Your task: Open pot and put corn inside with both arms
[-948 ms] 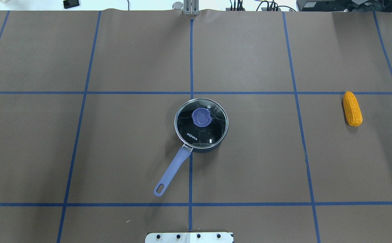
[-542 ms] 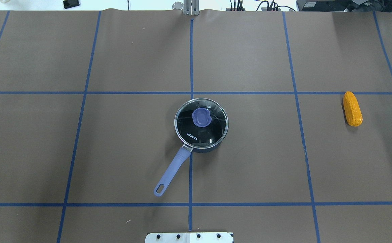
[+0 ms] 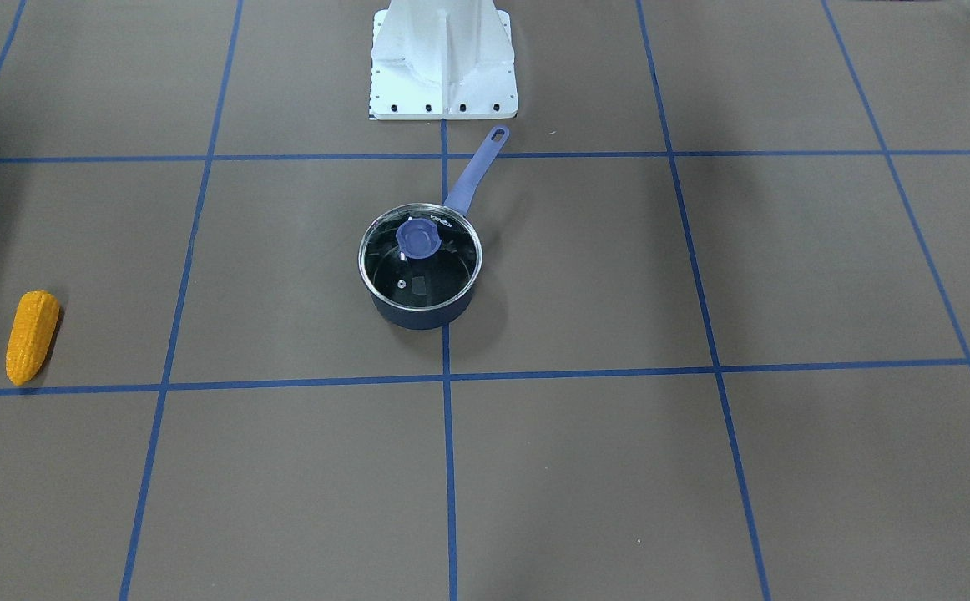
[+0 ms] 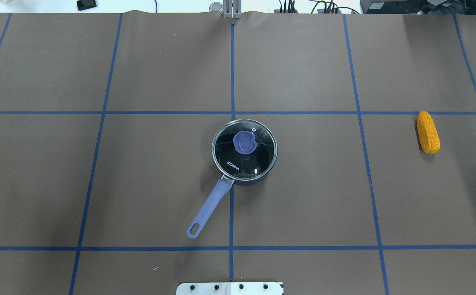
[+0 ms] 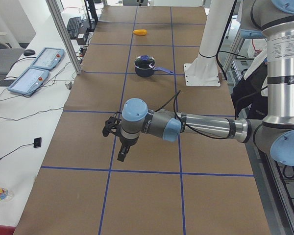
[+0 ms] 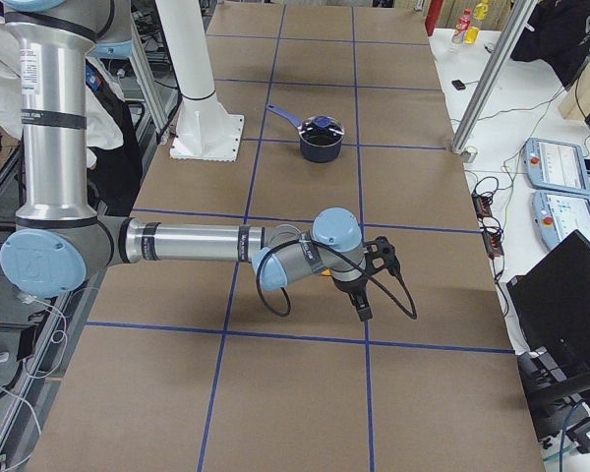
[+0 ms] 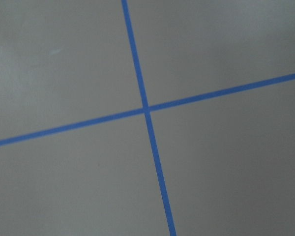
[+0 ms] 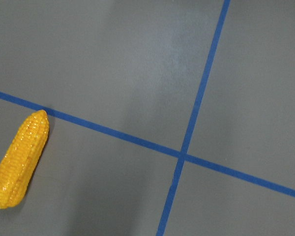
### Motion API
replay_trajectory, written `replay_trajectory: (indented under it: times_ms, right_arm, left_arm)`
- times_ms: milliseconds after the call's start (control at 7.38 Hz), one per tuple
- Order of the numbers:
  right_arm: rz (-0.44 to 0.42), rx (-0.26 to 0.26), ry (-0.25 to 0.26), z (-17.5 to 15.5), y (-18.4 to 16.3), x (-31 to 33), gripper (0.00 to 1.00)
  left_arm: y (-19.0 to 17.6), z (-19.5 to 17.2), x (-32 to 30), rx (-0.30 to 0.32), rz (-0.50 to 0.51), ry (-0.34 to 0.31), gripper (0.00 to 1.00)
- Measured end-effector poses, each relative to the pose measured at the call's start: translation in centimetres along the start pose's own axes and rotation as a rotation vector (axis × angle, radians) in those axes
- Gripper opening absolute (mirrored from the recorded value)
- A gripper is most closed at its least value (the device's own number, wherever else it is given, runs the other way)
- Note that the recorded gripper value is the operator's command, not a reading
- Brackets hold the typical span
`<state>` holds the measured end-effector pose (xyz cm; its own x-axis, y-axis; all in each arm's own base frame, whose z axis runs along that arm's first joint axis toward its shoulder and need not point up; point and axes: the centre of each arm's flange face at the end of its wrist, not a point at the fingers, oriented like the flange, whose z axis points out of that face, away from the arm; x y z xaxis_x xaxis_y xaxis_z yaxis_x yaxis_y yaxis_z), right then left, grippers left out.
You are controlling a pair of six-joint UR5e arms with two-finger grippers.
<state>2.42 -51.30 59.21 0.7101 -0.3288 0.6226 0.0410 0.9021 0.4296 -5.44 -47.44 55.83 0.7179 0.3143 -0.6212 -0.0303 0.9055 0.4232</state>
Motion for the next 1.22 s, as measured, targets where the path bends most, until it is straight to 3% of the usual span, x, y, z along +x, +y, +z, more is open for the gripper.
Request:
replay_trajectory:
  times_ms: [542,813,1219]
  right_arm:
    - [-0.031,0.022,-0.058,2.0,-7.7,-8.3,1.0]
    - [0.011,0.034,-0.048,4.1,-11.1,-15.4,1.0]
    - [0.09,0.071,-0.042,6.2,-13.6,-25.1,1.0]
  left_arm:
    - [-4.9,-2.4,4.8,0.173,0.079,0.119,0.99]
    - [-10.4,0.8,13.9,0.143,0.042,0.237,1.0]
    - [-17.0,5.2,29.0,0.079,-0.016,0.242,1.0]
